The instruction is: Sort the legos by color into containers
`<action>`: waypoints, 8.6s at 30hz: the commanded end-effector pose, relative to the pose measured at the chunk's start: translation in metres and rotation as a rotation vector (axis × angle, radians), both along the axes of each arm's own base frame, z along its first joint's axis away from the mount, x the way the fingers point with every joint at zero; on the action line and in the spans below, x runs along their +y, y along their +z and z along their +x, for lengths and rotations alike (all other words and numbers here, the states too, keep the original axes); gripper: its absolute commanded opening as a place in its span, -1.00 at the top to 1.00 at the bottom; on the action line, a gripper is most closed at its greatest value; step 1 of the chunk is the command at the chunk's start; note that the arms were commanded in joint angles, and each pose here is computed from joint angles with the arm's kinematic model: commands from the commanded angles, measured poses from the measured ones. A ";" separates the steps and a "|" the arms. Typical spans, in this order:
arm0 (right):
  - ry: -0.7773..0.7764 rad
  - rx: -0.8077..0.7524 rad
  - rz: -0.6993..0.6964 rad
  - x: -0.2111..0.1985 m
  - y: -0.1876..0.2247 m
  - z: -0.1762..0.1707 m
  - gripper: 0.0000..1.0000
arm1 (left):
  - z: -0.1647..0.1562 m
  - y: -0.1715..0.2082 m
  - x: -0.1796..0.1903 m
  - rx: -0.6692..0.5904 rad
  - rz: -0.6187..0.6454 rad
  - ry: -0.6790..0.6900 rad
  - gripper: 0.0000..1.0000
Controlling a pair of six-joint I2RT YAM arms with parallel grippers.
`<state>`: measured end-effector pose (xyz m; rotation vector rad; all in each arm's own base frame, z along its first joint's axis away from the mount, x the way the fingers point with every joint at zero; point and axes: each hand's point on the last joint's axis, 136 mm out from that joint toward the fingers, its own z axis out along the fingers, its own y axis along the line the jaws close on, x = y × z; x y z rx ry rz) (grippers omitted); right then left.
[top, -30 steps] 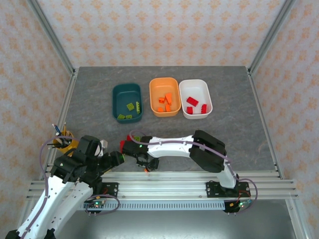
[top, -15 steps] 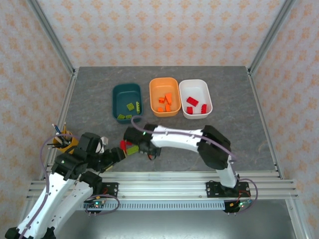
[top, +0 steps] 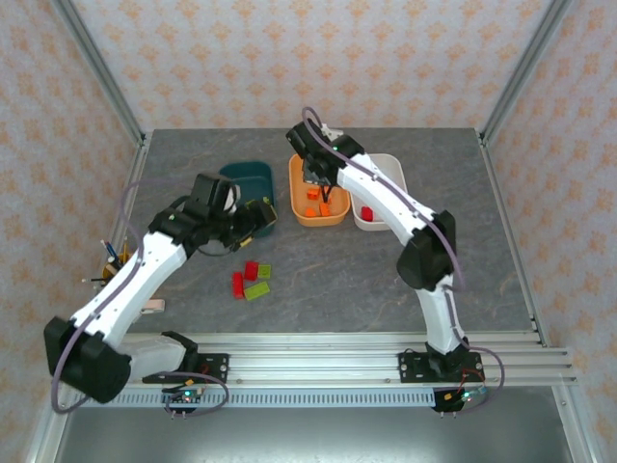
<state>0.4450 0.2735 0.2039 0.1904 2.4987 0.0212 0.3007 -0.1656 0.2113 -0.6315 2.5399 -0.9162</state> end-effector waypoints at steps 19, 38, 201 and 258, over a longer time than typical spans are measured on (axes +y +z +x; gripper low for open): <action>0.157 0.043 0.163 0.038 -0.097 0.102 1.00 | 0.074 -0.024 0.003 -0.051 0.127 0.061 -0.51; 0.188 -0.070 0.366 0.053 -0.011 0.107 0.17 | 0.027 -0.023 0.048 0.024 0.328 0.093 -0.51; 0.318 0.084 0.771 -0.037 -0.019 -0.246 -0.73 | -0.052 -0.114 -0.024 0.247 0.604 -0.384 0.56; 0.456 0.300 0.193 0.210 -0.095 -0.258 -0.26 | -0.115 -0.011 0.188 0.156 0.634 0.478 -0.45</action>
